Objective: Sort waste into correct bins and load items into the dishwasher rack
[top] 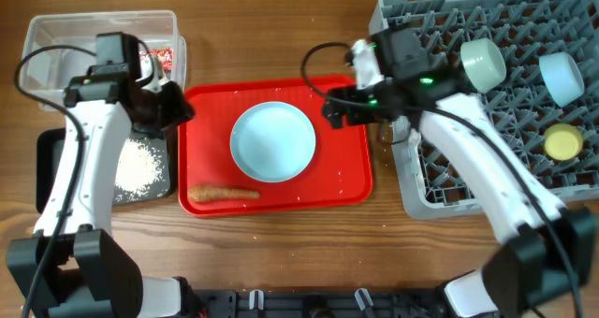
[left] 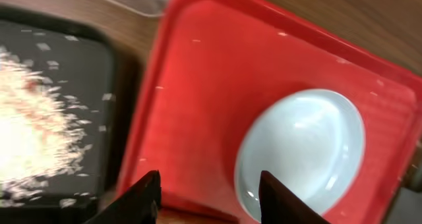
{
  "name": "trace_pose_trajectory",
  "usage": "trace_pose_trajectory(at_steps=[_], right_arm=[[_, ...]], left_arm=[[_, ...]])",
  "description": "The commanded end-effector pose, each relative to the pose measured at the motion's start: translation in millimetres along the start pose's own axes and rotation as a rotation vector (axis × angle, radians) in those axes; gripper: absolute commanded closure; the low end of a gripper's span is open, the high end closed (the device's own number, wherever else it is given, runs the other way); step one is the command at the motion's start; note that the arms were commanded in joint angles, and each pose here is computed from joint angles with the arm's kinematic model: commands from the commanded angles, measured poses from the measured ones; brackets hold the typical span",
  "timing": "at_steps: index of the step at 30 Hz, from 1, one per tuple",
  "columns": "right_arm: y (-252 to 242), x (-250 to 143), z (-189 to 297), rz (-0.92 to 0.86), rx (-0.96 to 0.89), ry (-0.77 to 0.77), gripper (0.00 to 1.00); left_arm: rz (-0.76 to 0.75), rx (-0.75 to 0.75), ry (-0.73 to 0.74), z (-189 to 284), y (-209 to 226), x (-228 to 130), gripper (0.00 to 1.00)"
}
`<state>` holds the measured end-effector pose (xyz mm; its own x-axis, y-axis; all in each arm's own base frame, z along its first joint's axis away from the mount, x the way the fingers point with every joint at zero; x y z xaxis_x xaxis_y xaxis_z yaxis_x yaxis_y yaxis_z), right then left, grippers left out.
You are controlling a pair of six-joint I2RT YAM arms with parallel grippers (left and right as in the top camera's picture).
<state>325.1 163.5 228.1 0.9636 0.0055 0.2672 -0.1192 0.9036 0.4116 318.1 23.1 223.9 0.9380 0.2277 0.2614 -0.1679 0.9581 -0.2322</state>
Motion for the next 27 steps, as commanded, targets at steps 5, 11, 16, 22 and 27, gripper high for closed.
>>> trace_pose_trajectory(at_steps=[5,11,16,22,27], right_arm=[[3,-12,-80,-0.028,-0.021,0.166,0.22],[-1,-18,-118,-0.083,-0.050,0.217,0.31],[2,-22,-135,-0.087,-0.051,0.228,0.41],[2,-26,-145,-0.106,-0.090,0.225,0.50],[-1,-27,-150,-0.144,-0.105,0.231,0.72]], left_arm=[[0.009,0.050,-0.016,4,10,2,0.51],[0.009,0.050,-0.016,4,10,2,0.51],[0.009,0.050,-0.016,4,10,2,0.51],[0.009,0.049,-0.016,4,10,2,0.51],[0.009,0.050,-0.016,4,10,2,0.50]])
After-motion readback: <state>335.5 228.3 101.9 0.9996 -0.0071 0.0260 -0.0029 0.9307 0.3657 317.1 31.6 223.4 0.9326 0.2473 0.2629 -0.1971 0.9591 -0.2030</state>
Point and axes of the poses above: each gripper's point midway between its finger pads, its own z axis back along the fingers, its own y axis along the line the jaws close on, x = y × z, the point moved 10 cm from there along z, back along the fingers, and after that the axes turned 12 degrees about -z, right-handed, at the moved point
